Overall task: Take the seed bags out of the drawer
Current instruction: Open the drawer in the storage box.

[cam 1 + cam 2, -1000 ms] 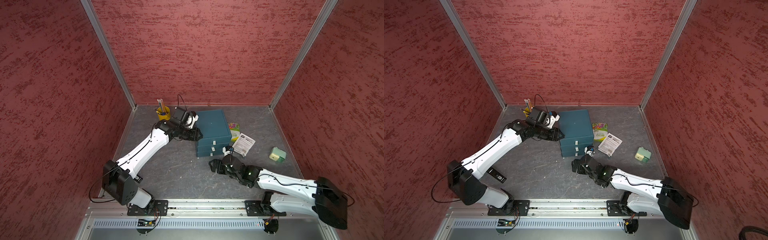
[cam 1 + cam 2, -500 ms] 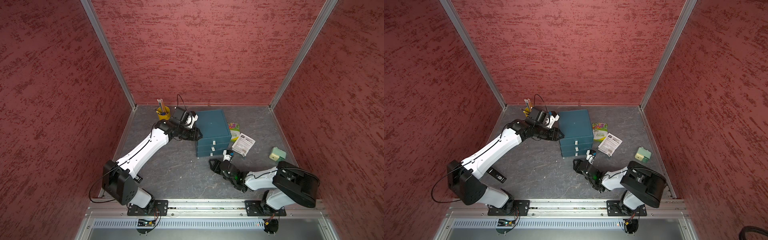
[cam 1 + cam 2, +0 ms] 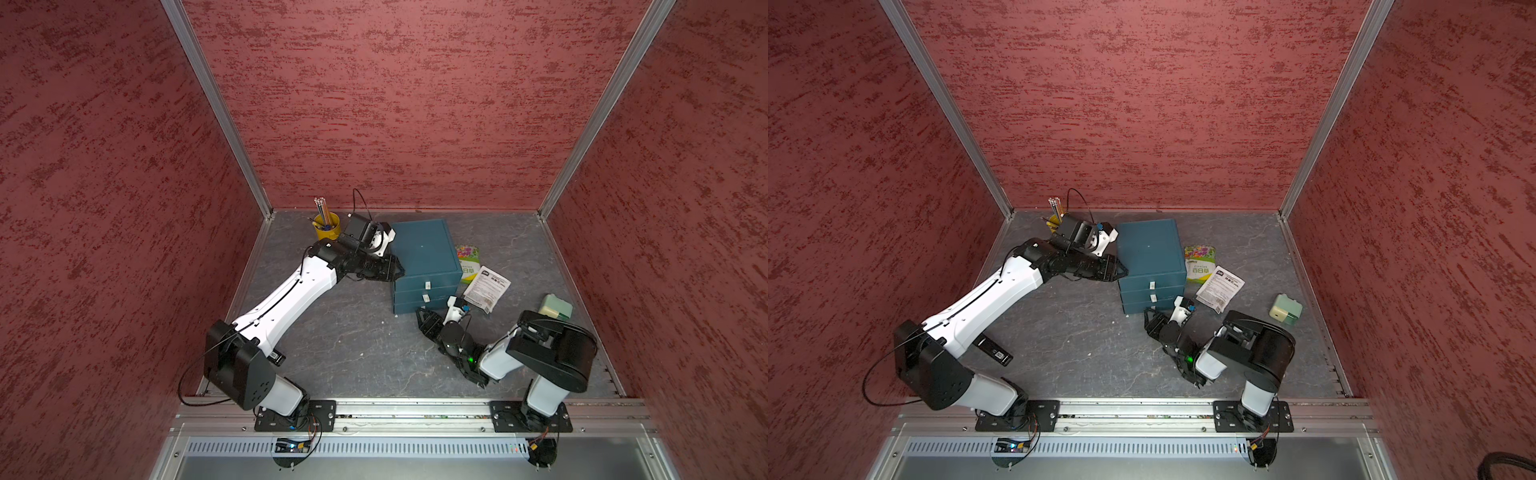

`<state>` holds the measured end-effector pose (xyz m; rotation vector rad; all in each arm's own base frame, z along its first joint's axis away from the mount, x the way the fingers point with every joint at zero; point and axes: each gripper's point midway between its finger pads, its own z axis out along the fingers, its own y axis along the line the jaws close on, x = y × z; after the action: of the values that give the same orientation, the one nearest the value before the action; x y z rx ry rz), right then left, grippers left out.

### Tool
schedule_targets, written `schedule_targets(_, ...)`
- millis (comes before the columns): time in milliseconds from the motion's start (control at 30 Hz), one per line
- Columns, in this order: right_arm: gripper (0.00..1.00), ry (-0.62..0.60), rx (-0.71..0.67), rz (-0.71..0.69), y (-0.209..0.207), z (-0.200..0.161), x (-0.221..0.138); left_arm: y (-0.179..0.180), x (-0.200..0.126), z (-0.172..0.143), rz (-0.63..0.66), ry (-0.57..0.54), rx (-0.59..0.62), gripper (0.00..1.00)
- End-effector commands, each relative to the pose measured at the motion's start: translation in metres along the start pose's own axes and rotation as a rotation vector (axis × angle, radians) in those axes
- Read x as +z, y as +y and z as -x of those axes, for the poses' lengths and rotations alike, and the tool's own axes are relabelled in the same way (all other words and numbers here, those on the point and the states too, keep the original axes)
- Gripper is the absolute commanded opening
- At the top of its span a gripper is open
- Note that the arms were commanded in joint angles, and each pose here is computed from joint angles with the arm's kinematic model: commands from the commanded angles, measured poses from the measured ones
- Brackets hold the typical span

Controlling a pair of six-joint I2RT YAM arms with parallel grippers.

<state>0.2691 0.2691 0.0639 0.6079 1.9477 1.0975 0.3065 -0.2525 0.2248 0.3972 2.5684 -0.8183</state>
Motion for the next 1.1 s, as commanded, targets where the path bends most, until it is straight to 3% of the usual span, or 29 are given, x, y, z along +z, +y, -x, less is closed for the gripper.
schedule_targets(0,0.48,-0.048,0.028,0.014,0.006,0.010,-0.002,0.030,0.013,-0.030,0.092,0.115,-0.048,0.49)
schedule_targets(500,0.31,-0.068,0.059,0.000,-0.001,0.011,0.013,0.034,0.013,-0.032,0.090,0.128,-0.043,0.49)
schedule_targets(867,0.01,-0.081,0.069,-0.002,-0.004,0.013,0.014,0.038,0.011,-0.033,0.089,0.132,-0.047,0.49)
schedule_targets(1067,0.00,-0.063,0.057,-0.015,0.000,0.012,0.014,0.038,0.012,-0.032,0.084,0.131,-0.044,0.49)
